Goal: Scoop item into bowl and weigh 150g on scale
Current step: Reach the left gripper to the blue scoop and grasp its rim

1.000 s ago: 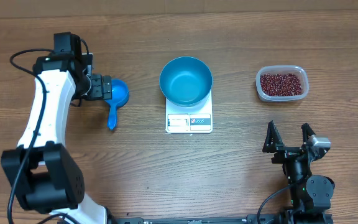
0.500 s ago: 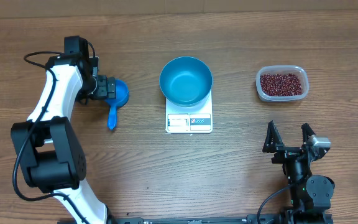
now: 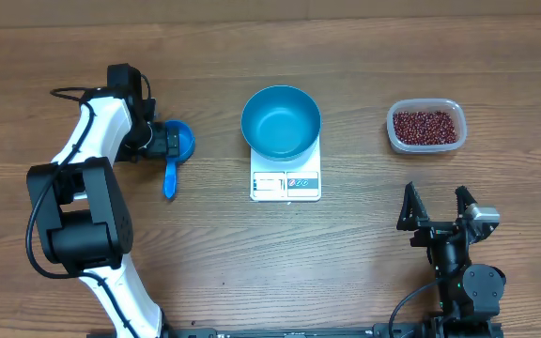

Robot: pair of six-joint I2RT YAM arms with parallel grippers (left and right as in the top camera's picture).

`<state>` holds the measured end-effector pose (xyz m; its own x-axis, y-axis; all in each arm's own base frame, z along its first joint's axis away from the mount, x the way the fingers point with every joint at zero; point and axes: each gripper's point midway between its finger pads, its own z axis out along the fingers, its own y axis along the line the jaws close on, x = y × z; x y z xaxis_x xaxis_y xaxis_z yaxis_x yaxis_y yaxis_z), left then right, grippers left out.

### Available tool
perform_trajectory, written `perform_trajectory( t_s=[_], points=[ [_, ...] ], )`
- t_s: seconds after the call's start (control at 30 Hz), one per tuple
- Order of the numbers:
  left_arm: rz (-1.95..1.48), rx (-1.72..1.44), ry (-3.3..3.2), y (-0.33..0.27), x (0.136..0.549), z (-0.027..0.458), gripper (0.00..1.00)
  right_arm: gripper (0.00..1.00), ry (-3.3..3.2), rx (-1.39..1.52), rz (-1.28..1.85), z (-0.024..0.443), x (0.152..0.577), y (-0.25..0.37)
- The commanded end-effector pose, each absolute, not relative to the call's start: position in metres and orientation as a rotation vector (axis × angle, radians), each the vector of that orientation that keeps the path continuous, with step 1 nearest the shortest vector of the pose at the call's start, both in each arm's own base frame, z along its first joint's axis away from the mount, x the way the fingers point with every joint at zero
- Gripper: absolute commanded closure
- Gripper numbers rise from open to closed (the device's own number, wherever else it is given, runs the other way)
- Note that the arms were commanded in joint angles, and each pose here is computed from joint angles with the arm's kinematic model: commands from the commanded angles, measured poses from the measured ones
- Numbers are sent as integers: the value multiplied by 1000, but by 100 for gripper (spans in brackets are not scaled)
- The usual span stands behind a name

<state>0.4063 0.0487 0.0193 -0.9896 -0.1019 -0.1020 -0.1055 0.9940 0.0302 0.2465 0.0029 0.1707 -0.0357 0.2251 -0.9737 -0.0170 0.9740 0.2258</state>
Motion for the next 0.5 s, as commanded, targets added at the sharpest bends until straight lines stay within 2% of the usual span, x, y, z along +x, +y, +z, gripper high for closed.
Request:
perform_trajectory(
  t_s=[0.0,0.1,0.17,0.23,0.27,0.33,0.47],
  points=[
    [51,-136,3014,51,415,22,0,0,1591,155,201,170,246,5],
    [51,-136,3006,51,417,23,2,0,1591,155,201,170,246,5],
    [52,-136,3002,51,418,23,26,0,1591,155,201,170,246,5],
    [52,-135,2998,51,419,23,63,0,1591,155,201,170,246,5],
    [52,-135,2995,51,420,23,76,0,1591,155,201,170,246,5],
    [53,-136,2989,51,421,23,96,0,1591,155,201,170,246,5],
    [53,-140,2981,51,423,23,96,0,1591,155,201,170,246,5]
  ],
)
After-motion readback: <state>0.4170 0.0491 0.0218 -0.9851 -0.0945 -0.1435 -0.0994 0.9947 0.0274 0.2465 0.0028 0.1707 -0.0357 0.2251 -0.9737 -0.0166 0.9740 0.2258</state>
